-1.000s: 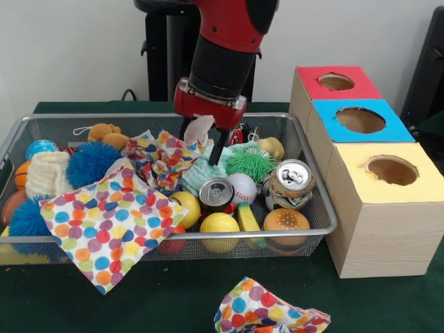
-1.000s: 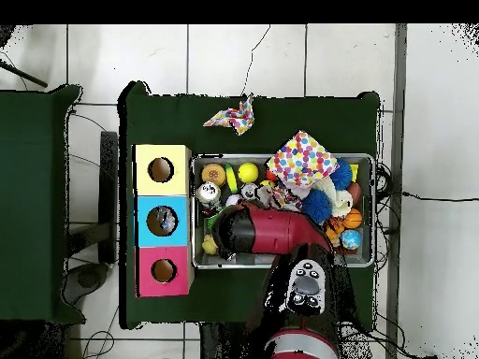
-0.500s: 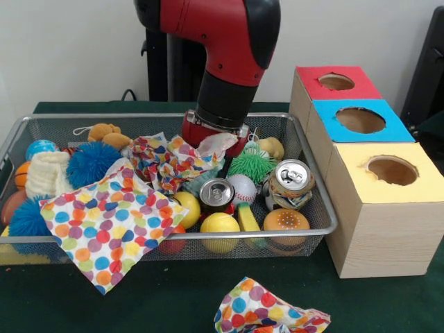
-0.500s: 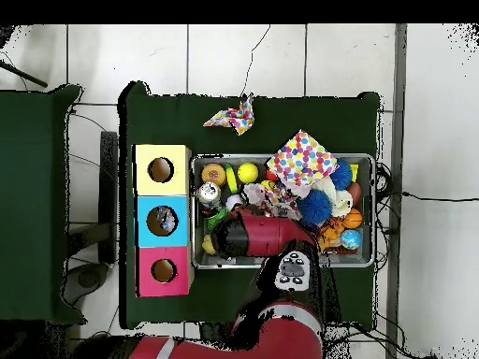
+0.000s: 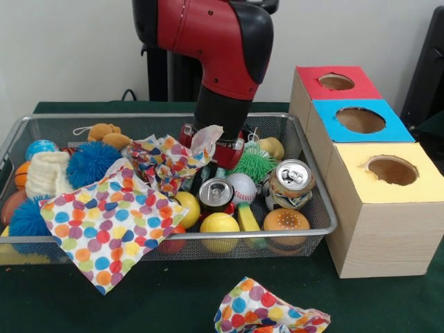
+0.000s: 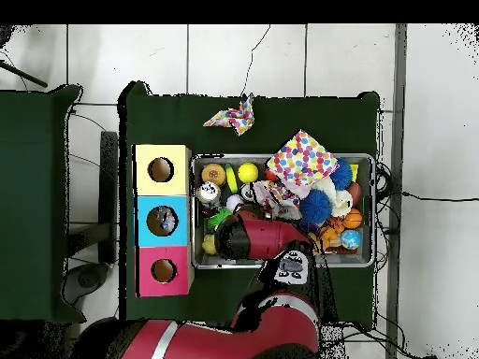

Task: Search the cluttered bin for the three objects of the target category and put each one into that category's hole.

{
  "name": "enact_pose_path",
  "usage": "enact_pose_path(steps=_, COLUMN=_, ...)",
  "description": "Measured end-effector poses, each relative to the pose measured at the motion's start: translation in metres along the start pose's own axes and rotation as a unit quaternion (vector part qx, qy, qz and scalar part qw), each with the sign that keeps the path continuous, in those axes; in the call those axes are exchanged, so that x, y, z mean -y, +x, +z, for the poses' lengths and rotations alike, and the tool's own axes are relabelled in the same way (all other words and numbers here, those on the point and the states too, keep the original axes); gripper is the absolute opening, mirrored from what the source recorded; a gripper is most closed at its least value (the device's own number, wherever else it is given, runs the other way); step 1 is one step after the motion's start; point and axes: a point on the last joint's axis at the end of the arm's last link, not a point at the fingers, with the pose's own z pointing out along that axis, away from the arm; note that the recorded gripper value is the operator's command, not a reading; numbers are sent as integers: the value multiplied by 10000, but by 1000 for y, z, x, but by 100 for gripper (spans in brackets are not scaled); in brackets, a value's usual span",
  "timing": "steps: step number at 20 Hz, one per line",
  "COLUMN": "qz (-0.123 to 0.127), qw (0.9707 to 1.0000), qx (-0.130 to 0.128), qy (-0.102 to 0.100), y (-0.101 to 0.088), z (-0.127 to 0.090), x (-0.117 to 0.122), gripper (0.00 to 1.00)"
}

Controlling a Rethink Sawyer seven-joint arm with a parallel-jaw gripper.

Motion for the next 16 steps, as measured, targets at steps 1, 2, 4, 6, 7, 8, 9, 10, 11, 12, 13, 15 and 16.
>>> enact_pose_path(steps=1, qz=18, qw=10000, qx=-2, qy=0, y=0, z=0, x=0, gripper=0)
enact_pose_path(steps=2, qz=49, qw=10000, qx=-2, qy=-1, y=-1, z=0, x=0, gripper=0)
enact_pose_path(steps=4, qz=75, qw=10000, qx=-4, qy=-3, y=-2, z=0, x=0, gripper=0)
enact_pose_path(steps=6, qz=117, qw=9999, qx=-4, qy=-5, y=-3, z=0, x=-1, gripper=0)
enact_pose_path(steps=7, qz=144, qw=9999, qx=-5, qy=-7, y=-4, z=0, x=-1, gripper=0)
enact_pose_path(steps=8, qz=158, qw=9999, qx=-4, qy=-7, y=-4, z=0, x=-1, gripper=0)
enact_pose_path(steps=9, qz=178, qw=9998, qx=5, qy=-10, y=-5, z=-2, x=-1, gripper=0)
enact_pose_path(steps=10, qz=186, qw=9998, qx=11, qy=-10, y=-6, z=-3, x=0, gripper=0)
enact_pose_path(steps=11, qz=201, qw=9998, qx=19, qy=-12, y=-7, z=-5, x=0, gripper=0)
enact_pose_path(steps=12, qz=228, qw=9997, qx=14, qy=-9, y=-10, z=-11, x=2, gripper=0)
enact_pose_path(steps=13, qz=249, qw=9997, qx=-12, qy=-4, y=-13, z=-18, x=3, gripper=0)
enact_pose_path(steps=15, qz=291, qw=9995, qx=-87, qy=10, y=-18, z=-30, x=6, gripper=0)
enact_pose_path(steps=16, qz=361, qw=9990, qx=-262, qy=35, y=-27, z=-51, x=11, gripper=0)
